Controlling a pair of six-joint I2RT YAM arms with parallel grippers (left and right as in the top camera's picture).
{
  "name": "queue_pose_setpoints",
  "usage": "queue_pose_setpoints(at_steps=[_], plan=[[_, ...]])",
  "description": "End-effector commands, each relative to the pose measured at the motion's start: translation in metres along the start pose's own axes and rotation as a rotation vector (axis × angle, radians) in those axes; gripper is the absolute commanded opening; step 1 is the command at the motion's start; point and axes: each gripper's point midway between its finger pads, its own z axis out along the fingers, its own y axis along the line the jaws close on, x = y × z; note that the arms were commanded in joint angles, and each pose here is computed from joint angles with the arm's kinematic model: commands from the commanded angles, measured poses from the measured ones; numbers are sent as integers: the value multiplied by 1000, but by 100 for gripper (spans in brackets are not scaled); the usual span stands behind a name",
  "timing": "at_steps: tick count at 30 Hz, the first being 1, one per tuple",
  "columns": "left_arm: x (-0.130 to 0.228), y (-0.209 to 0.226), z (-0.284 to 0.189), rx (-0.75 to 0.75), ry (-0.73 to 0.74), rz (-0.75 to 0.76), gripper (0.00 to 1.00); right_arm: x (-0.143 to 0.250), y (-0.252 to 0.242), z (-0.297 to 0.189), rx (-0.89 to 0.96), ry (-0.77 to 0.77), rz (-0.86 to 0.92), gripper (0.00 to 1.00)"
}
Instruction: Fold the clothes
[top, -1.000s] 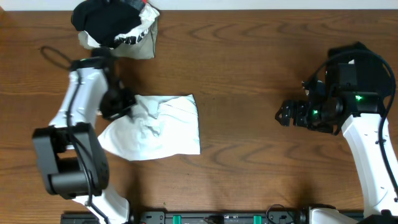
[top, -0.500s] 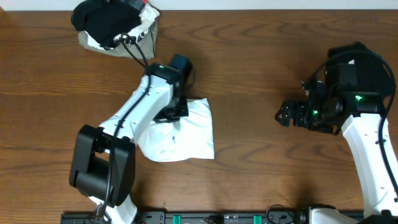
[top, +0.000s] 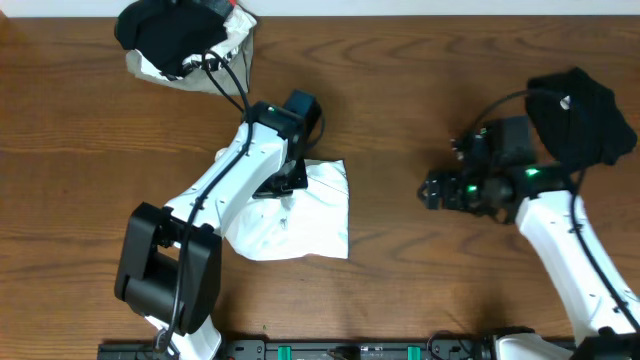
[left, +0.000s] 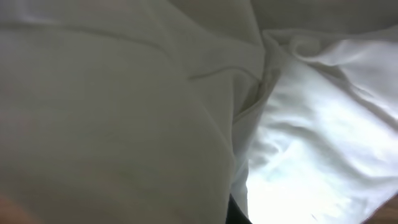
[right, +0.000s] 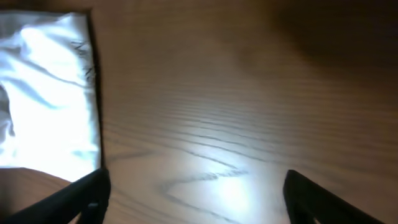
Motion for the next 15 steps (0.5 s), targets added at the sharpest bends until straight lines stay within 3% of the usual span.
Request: queue_pose_setpoints(at_steps=[1,3,5,8,13,15], plan=[[-14,-2,-19,8,-65,-14,6,14,23,20,-47,45,26,75],[-15,-5,-22,14,-73,-10,6,18,36,31,-62,54,13,63],[-15,-7,-23,16,-76,-4,6,20,48,44,-74,68,6,43],[-14,-8,-23,16,-76,1,6,25,62,65,-82,98,22,26],[-11,-8,-23,11,-68,6,6,34,79,95,-115,147,22,10],[-10,-8,-23,9,-65,8,6,37,88,104,-147,165,12,8]])
